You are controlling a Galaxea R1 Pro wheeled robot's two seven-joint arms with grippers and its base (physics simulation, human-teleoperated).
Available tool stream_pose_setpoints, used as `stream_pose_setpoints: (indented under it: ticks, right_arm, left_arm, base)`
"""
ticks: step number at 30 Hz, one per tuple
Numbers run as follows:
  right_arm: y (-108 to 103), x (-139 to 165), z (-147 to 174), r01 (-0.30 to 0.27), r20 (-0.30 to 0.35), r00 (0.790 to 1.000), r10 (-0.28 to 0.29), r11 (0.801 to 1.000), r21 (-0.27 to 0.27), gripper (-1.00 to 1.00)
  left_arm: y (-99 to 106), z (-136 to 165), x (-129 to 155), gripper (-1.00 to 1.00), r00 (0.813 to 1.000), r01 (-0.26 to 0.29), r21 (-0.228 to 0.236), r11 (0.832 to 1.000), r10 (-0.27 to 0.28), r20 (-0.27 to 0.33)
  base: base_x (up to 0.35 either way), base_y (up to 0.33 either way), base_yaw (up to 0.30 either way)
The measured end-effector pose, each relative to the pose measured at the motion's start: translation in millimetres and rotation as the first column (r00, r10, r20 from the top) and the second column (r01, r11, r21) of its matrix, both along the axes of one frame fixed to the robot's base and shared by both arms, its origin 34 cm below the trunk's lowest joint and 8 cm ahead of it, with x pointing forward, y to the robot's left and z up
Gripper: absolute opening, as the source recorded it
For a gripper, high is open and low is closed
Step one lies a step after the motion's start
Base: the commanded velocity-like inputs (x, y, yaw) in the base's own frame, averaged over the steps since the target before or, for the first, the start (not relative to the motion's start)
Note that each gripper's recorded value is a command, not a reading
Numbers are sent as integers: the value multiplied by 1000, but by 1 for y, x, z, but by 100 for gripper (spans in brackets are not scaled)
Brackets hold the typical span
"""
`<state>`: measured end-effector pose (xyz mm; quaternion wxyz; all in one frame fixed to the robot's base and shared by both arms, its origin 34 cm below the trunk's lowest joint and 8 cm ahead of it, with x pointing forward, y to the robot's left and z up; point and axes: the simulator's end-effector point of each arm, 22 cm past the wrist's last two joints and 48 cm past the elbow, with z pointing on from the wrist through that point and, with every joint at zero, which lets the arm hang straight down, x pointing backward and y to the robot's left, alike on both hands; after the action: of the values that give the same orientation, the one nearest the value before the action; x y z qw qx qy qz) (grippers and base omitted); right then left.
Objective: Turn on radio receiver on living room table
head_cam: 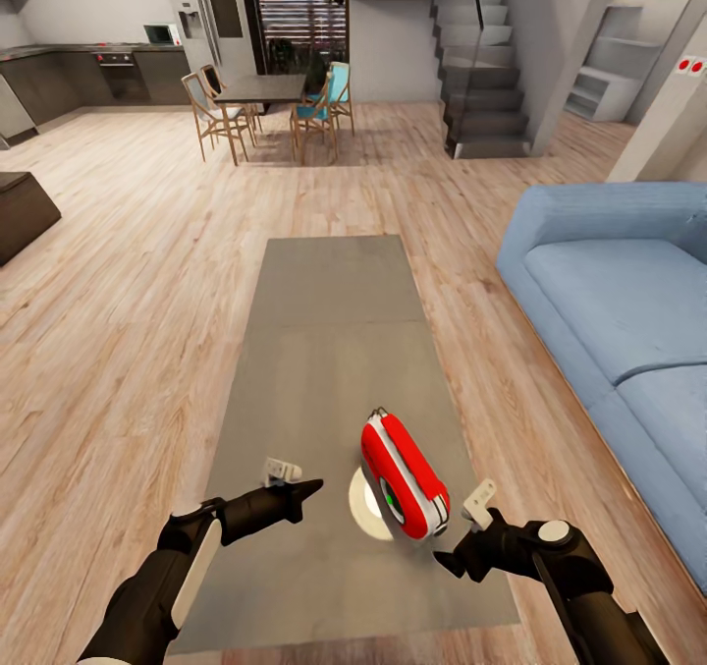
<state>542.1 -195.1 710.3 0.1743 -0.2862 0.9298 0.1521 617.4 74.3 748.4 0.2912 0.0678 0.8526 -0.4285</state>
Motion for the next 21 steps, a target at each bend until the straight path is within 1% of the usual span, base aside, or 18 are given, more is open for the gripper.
stream_pose_setpoints:
  ticks: [2,3,7,9,21]
  right_arm:
    - [0,1,0,-2,5,1000,2,1000,1,100]
    - [-5,3,1,14,10,1000,-14,1000,-2,100]
    - [-17,8,4,52,18,998,-52,999,-6,100]
    - [-20,9,5,63,22,998,-63,998,-7,100]
    - [-23,14,13,70,42,997,-69,998,-9,100]
  left_arm:
    - [0,0,0,-100,1000,0,0,1000,0,0]
    - [0,0,0,-100,1000,0,-1,1000,0,0]
    - [0,3,1,-100,1000,0,-1,1000,0,4]
    - [0,4,1,-100,1000,0,-1,1000,0,8]
    - [0,14,4,-100,1000,1,-2,1000,-1,28]
  base:
    - [-6,-1,0]
    - [-2,0,0]
    - [0,0,0]
    - [0,0,0]
    - [0,0,0]
